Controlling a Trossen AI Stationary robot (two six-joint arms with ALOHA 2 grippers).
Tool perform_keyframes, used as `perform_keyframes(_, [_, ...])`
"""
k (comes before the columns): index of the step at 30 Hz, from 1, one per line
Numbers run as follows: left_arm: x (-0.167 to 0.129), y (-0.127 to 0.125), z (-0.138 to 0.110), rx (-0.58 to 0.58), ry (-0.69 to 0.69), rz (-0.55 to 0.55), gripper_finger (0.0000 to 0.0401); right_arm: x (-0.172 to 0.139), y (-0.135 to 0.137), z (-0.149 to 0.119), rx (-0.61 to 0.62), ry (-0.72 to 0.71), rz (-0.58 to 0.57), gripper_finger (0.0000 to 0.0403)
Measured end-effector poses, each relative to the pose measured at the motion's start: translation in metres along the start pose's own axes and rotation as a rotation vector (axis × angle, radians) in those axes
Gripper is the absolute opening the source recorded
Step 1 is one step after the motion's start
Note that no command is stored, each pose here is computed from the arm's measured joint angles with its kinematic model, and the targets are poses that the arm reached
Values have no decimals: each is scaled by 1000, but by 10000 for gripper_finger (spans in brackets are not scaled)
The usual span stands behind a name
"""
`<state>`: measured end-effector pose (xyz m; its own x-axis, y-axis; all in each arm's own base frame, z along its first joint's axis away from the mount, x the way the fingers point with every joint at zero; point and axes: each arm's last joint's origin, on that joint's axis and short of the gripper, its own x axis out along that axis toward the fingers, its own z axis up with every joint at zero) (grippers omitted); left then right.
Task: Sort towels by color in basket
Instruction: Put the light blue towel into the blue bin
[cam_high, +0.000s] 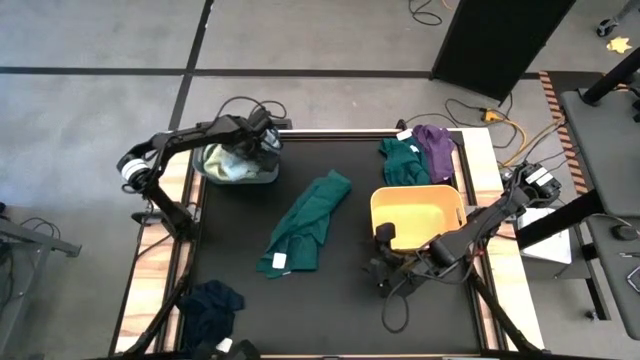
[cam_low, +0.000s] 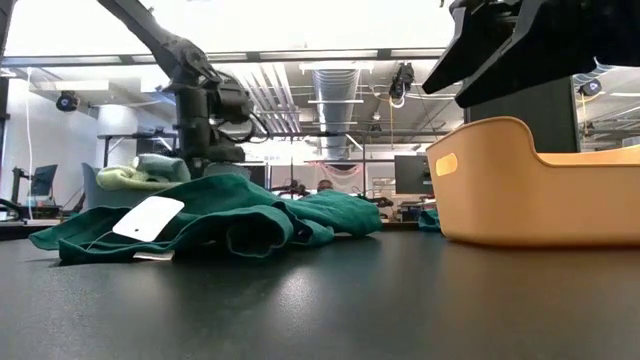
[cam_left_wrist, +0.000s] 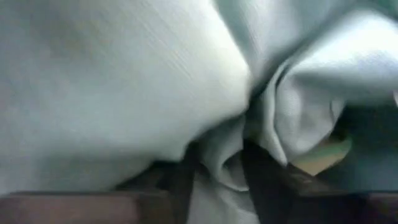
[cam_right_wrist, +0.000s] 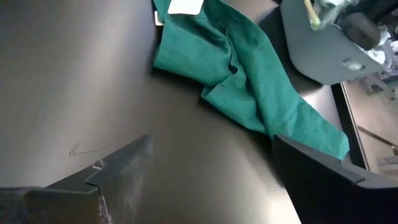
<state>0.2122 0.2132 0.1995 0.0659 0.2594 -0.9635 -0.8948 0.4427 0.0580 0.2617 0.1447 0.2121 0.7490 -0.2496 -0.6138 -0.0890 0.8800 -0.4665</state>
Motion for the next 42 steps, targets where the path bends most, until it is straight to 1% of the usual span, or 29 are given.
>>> perform_keyframes(4, [-28,8,-5,6,-76,34,197,1,-2,0,-16,3,-5,333])
perform_keyframes(7, [-55,15,-13,6,-143,12,246,0,-4,4,-23,-5,-8,339])
perform_keyframes(9, [-75,20,-21,9,-194,-27,272,-1,-6,9,-26,-16,-10,342])
perform_keyframes(13, [-117,29,-40,-23,-332,-91,301,-4,-9,18,-30,-39,-12,341])
perform_keyframes(15, [-135,31,-50,-58,-431,-125,304,-5,-11,21,-34,-46,-13,339])
perform_keyframes(17, [-142,32,-57,-99,-515,-139,302,-5,-12,23,-39,-50,-15,336])
perform_keyframes(20, [-132,29,-60,-157,-580,-169,291,-4,-14,24,-34,-54,-21,334])
perform_keyframes(23, [-100,24,-58,-205,-553,-166,279,-2,-17,24,-27,-48,-28,337])
perform_keyframes(24, [-87,24,-57,-226,-531,-144,275,-2,-18,24,-23,-48,-29,338])
perform_keyframes(27, [-49,28,-55,-292,-459,-13,264,-2,-18,24,-14,-46,-28,343])
perform_keyframes(29, [-27,32,-51,-329,-418,49,259,-2,-17,23,-10,-39,-20,343])
perform_keyframes(33, [5,36,-43,-343,-307,95,250,-2,-17,21,2,-20,-4,341])
perform_keyframes(36, [18,36,-37,-326,-241,130,247,-2,-17,20,9,-9,3,342])
perform_keyframes(38, [21,36,-33,-296,-198,151,247,-2,-16,18,7,2,3,343])
perform_keyframes(42, [7,36,-25,-244,-135,201,253,-2,-16,17,1,12,3,340])
